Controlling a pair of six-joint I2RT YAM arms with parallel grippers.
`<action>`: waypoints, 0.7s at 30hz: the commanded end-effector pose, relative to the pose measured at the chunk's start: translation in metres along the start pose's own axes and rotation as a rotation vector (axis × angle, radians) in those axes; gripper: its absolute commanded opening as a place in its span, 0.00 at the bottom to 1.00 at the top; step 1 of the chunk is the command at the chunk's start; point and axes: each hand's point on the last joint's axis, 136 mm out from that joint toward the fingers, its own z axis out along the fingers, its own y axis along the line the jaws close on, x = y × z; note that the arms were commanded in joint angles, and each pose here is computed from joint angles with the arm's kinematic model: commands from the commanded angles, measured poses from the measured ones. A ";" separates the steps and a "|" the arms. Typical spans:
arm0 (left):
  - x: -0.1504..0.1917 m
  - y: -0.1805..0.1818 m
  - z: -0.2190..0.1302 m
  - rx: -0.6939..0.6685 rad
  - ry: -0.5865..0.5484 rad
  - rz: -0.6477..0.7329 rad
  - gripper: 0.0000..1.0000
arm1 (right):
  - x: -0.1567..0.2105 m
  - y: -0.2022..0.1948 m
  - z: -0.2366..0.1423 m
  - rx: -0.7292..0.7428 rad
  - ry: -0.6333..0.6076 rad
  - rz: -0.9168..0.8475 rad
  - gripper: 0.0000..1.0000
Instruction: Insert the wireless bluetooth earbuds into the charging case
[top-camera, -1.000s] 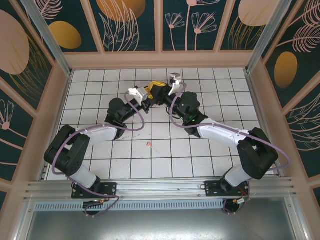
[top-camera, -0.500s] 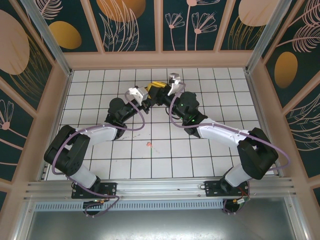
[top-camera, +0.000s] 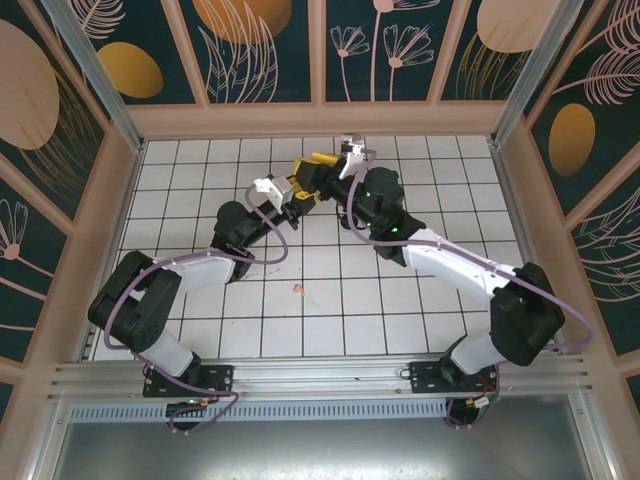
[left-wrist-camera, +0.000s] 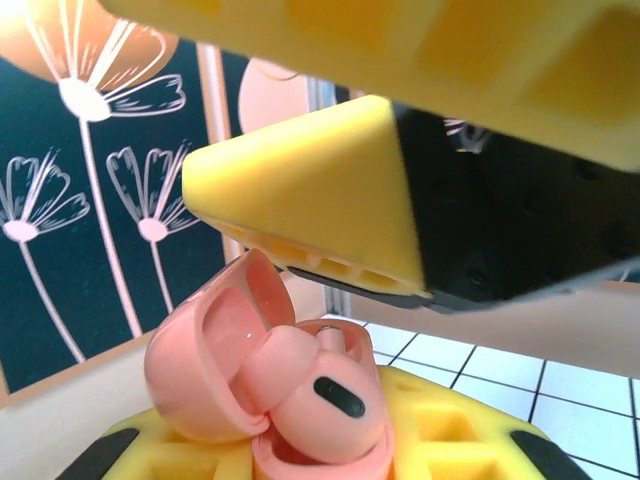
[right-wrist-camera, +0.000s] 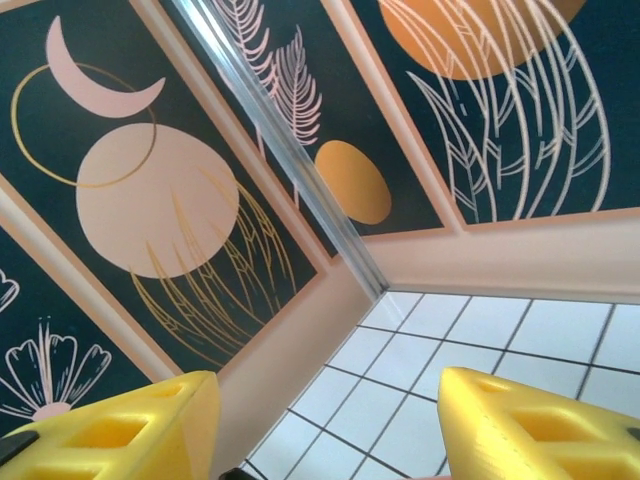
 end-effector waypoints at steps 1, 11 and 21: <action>-0.028 -0.015 -0.002 0.053 -0.093 0.041 0.00 | -0.029 0.008 -0.014 0.030 0.002 0.004 0.61; -0.016 -0.020 -0.004 0.084 -0.035 0.058 0.00 | -0.008 -0.006 -0.043 0.208 0.312 -0.107 0.58; 0.006 -0.029 -0.009 0.129 0.061 0.048 0.00 | 0.016 -0.009 -0.061 0.247 0.500 -0.108 0.45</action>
